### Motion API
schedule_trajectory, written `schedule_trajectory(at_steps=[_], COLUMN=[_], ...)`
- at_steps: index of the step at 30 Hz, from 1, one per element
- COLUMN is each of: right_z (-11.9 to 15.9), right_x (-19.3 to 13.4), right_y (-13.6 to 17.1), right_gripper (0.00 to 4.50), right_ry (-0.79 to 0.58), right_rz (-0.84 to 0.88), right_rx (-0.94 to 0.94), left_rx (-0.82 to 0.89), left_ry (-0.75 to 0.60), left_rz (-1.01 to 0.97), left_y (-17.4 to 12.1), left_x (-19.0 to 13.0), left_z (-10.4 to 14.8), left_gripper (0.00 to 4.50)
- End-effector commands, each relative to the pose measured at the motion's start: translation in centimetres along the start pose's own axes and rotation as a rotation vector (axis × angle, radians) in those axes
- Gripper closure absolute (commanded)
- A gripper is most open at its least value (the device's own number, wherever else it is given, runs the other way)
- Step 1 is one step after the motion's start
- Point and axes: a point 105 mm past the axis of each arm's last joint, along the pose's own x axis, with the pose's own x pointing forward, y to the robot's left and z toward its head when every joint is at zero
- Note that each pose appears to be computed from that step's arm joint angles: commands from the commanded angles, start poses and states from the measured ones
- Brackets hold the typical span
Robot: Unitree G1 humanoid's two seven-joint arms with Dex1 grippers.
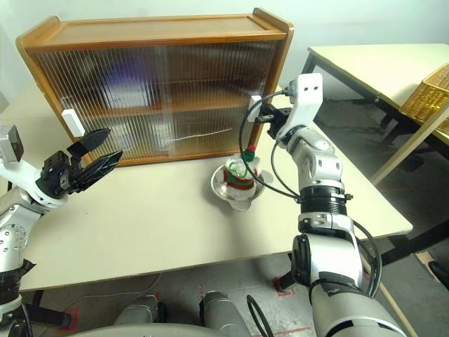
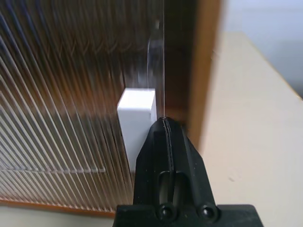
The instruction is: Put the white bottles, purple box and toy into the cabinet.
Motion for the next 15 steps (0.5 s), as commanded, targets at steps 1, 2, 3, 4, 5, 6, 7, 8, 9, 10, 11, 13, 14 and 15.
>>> schedule_trajectory(at_steps=[1, 2, 3, 4, 5, 6, 7, 8, 9, 10, 11, 13, 14, 15], right_z=[0.1, -0.1, -0.2, -0.4, -0.5, -0.5, -0.6, -0.6, -0.6, -0.7, -0.9, -1.1, -1.1, -1.1], right_x=[0.7, 0.8, 0.9, 1.0, 1.0, 1.1, 1.2, 1.3, 1.4, 1.5, 1.6, 1.8, 1.9, 2.0], right_y=[2.5, 3.0, 3.3, 3.7, 4.0, 4.4, 4.8, 5.2, 5.7, 6.1, 6.6, 7.2, 7.6, 7.9], right_gripper=[4.48, 4.48, 4.48, 4.48, 4.48, 4.48, 4.48, 4.48, 4.48, 4.48, 4.48, 4.48, 4.48, 4.48], right_ry=[0.022, 0.031, 0.039, 0.048, 0.055, 0.059, 0.063, 0.064, 0.067, 0.069, 0.074, 0.079, 0.081, 0.081], right_rz=[0.052, 0.058, 0.063, 0.067, 0.071, 0.077, 0.087, 0.095, 0.106, 0.115, 0.123, 0.135, 0.142, 0.15], right_rx=[0.036, 0.04, 0.043, 0.051, 0.063, 0.071, 0.079, 0.084, 0.09, 0.094, 0.103, 0.111, 0.117, 0.122], left_rx=[0.002, 0.002, 0.003, 0.003, 0.004, 0.004, 0.005, 0.006, 0.007, 0.007, 0.008, 0.009, 0.01, 0.01], left_ry=[0.008, 0.007, 0.007, 0.007, 0.007, 0.007, 0.006, 0.006, 0.006, 0.006, 0.005, 0.005, 0.004, 0.004], left_rz=[-0.005, -0.004, -0.004, -0.003, -0.003, -0.002, -0.001, 0.0, 0.001, 0.001, 0.002, 0.002, 0.003, 0.004], left_y=[-0.2, -0.2, -0.2, -0.2, -0.2, -0.2, -0.2, -0.1, -0.1, -0.1, -0.1, -0.2, -0.2, -0.2], left_x=[0.2, 0.2, 0.2, 0.2, 0.2, 0.2, 0.2, 0.2, 0.2, 0.2, 0.3, 0.3, 0.3, 0.3], left_z=[-0.3, -0.3, -0.3, -0.3, -0.3, -0.3, -0.3, -0.3, -0.3, -0.3, -0.3, -0.2, -0.2, -0.2], left_gripper=[0.0, 0.0, 0.0, 0.0, 0.0, 0.0, 0.0, 0.0, 0.0, 0.0, 0.0, 0.0, 0.0, 0.0])
